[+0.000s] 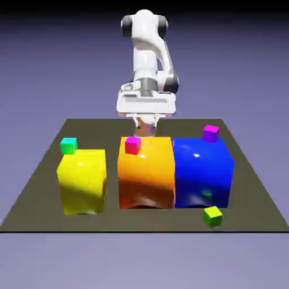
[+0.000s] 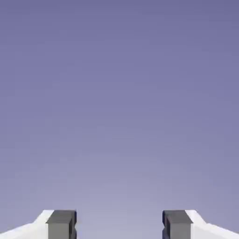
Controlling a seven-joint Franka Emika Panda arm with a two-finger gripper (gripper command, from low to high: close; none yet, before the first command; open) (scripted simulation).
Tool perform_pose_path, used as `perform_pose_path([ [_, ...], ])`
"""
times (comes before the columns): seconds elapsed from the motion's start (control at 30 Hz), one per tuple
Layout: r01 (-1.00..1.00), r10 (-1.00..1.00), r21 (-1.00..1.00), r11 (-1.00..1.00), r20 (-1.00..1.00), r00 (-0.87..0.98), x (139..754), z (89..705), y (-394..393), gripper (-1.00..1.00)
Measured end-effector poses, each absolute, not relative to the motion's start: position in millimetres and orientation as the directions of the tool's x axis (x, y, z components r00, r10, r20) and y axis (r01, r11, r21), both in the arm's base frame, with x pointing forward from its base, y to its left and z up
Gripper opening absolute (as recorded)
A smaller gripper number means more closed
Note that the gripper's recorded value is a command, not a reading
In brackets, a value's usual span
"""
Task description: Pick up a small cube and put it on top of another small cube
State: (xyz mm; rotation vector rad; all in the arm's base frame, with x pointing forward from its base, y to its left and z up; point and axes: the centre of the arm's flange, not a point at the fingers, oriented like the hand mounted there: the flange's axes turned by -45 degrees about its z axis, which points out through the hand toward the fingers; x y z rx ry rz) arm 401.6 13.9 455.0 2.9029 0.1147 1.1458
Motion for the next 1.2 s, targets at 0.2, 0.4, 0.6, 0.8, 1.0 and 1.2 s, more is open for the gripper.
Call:
perform_pose_path([
  [0.2, 0.154, 0.180, 0.092, -0.984, 0.496, 0.850, 457, 430, 64, 0.00],
  [0.4, 0.246, 0.270, 0.116, -0.962, 0.293, 0.917, 501, 393, 121, 0.00],
  [0.6, 0.321, 0.332, 0.119, -0.940, 0.091, 0.939, 533, 351, 175, 0.00],
  [0.8, 0.377, 0.368, 0.106, -0.920, -0.095, 0.925, 555, 309, 225, 0.00],
  [1.0, 0.411, 0.379, 0.081, -0.908, -0.261, 0.888, 569, 270, 266, 0.00],
  [1.2, 0.416, 0.362, 0.050, -0.908, -0.409, 0.838, 580, 233, 294, 0.00],
])
